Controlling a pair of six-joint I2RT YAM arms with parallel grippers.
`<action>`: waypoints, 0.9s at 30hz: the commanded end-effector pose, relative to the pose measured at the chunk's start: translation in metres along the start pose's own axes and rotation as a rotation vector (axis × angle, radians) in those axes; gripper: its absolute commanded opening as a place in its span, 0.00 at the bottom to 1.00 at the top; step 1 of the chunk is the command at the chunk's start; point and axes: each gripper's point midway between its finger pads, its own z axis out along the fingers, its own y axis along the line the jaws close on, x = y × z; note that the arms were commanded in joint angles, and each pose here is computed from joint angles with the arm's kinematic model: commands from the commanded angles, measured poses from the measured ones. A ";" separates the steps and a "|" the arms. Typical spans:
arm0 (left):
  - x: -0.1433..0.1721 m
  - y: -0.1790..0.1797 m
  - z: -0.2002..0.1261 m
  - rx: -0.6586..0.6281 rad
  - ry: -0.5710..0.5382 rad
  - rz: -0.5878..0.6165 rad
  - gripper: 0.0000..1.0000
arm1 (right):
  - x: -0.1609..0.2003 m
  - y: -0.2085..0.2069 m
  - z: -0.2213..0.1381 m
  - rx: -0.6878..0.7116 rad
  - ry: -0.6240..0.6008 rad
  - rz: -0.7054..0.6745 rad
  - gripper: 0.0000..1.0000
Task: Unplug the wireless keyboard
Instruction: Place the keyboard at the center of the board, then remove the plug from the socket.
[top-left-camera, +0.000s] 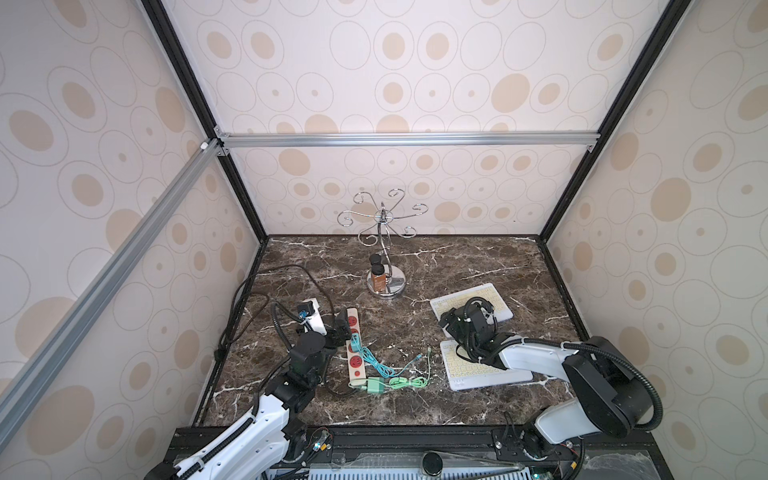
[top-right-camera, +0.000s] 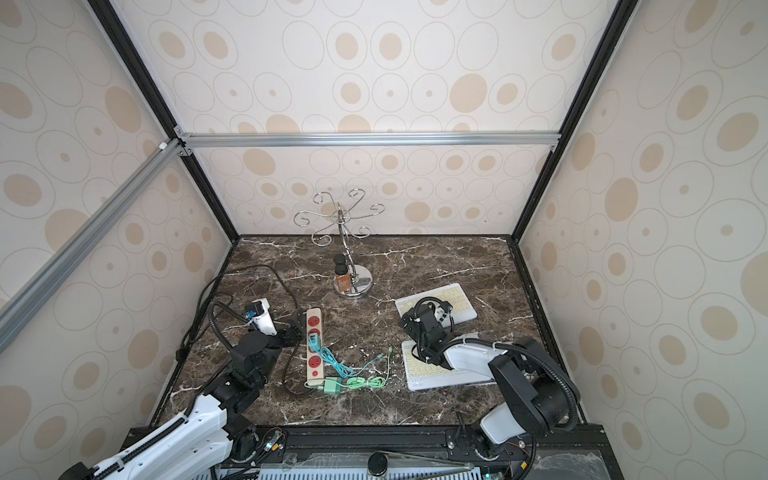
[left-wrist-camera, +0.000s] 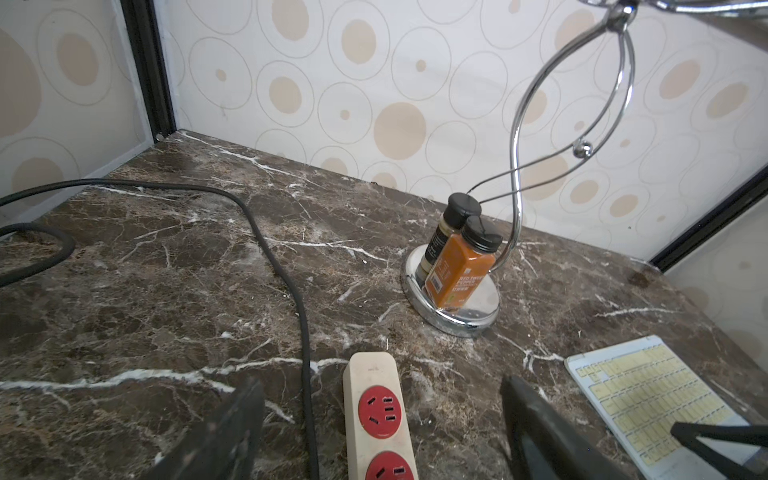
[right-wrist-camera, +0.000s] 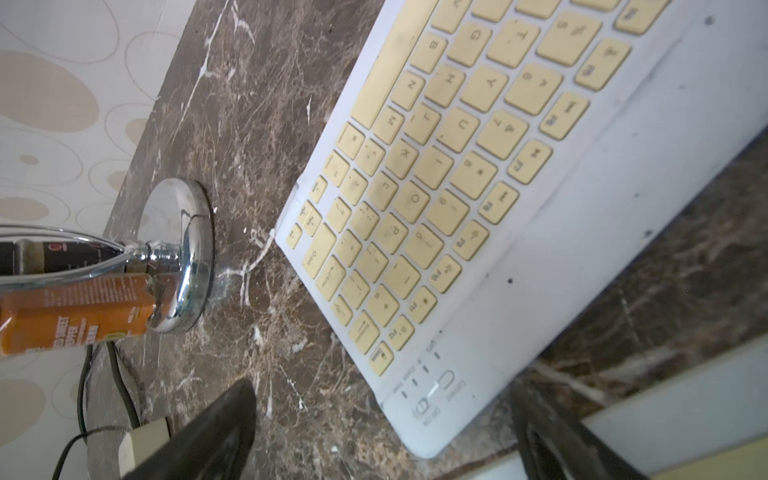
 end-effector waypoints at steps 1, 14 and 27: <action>-0.014 0.006 0.004 -0.019 -0.068 -0.080 0.90 | -0.003 0.020 -0.012 -0.045 0.019 -0.036 0.95; 0.017 0.021 0.022 0.042 0.044 -0.271 0.75 | 0.061 0.113 -0.123 -0.389 -0.075 -0.534 0.90; 0.054 0.019 0.047 0.148 0.240 -0.370 0.45 | 0.187 0.165 -0.147 -0.390 -0.028 -0.911 0.53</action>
